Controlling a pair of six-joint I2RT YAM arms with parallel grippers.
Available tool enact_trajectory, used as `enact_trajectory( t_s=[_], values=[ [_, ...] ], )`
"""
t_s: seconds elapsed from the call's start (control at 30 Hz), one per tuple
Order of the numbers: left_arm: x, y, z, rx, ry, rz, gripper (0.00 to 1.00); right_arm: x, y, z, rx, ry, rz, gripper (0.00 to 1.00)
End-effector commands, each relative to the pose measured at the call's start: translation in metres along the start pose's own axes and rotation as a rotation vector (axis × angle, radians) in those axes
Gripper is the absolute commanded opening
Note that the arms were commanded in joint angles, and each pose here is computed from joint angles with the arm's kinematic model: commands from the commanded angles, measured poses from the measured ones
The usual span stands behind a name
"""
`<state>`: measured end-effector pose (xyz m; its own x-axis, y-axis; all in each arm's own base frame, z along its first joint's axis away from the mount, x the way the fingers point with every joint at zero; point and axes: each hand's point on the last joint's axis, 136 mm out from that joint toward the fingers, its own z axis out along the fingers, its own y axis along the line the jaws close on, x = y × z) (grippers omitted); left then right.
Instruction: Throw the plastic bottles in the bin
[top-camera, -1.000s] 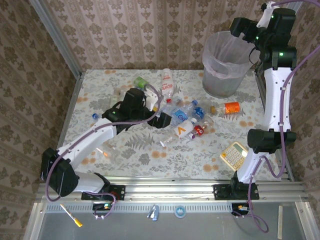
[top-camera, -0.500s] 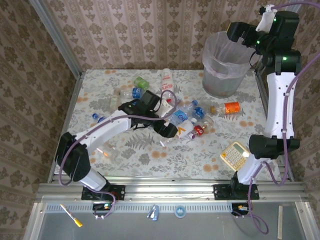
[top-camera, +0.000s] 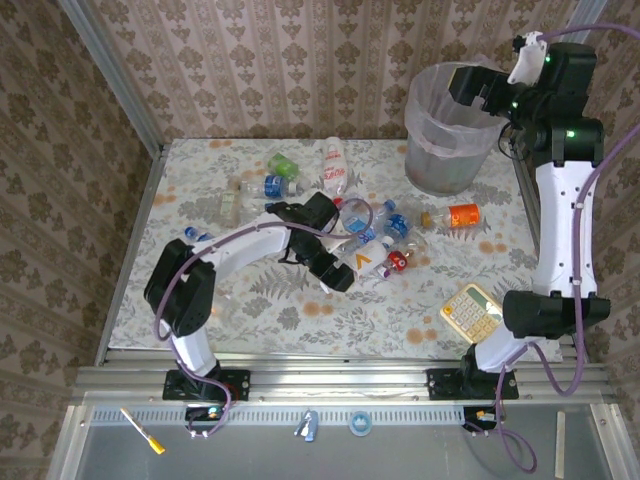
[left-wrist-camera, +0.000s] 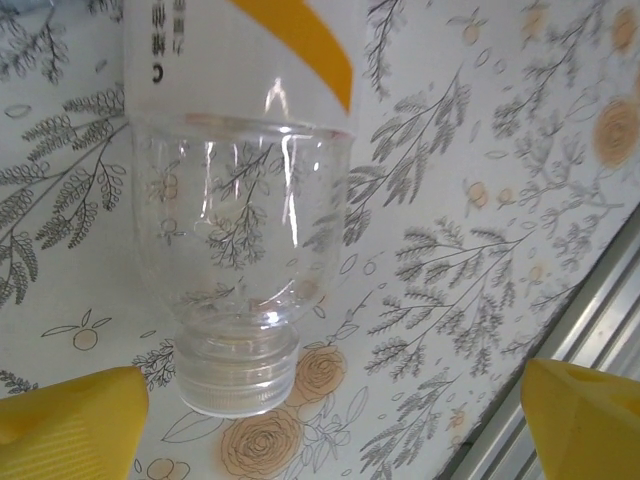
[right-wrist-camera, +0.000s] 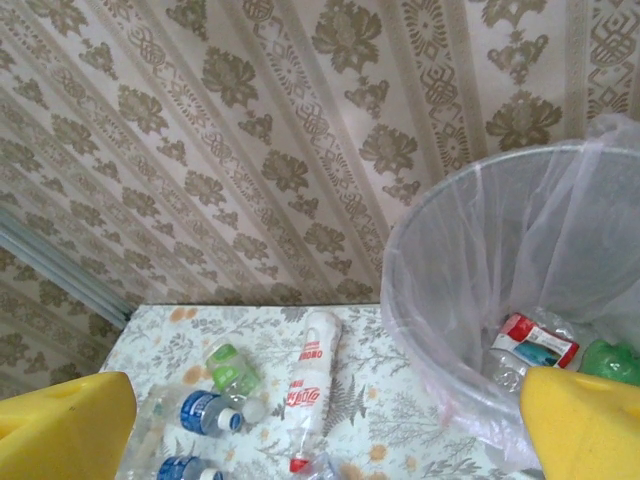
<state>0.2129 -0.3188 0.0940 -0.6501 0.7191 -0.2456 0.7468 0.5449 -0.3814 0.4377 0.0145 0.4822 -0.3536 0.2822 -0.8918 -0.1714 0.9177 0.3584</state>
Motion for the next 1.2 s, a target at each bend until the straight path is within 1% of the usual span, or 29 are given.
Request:
enact_trajectory(
  t_s=[0.0,0.23,0.43,0.6,0.8,0.97,1.17],
  values=[
    [0.006,0.003,0.004,-0.022,0.056,0.027,0.96,-0.004,0.017,-0.017,-0.050,-0.033,-0.040,1.00],
    [0.003,0.017,0.022,-0.064,0.114,0.023,0.95,0.001,0.022,-0.024,-0.071,-0.034,-0.050,1.00],
    [0.010,0.027,0.038,-0.080,0.167,-0.007,0.92,0.006,0.024,-0.026,-0.078,-0.027,-0.051,1.00],
    [0.012,0.031,0.043,-0.093,0.160,-0.008,0.88,0.008,0.024,-0.029,-0.075,-0.031,-0.055,1.00],
    [0.013,0.033,0.045,-0.099,0.148,-0.009,0.73,0.012,0.022,-0.027,-0.075,-0.024,-0.040,1.00],
    [0.021,0.033,0.049,-0.091,0.159,-0.019,0.61,0.015,0.020,-0.026,-0.071,-0.022,-0.036,1.00],
    [0.020,0.032,0.043,-0.101,0.127,-0.010,0.50,0.015,0.021,-0.026,-0.074,-0.022,-0.033,1.00]
  ],
)
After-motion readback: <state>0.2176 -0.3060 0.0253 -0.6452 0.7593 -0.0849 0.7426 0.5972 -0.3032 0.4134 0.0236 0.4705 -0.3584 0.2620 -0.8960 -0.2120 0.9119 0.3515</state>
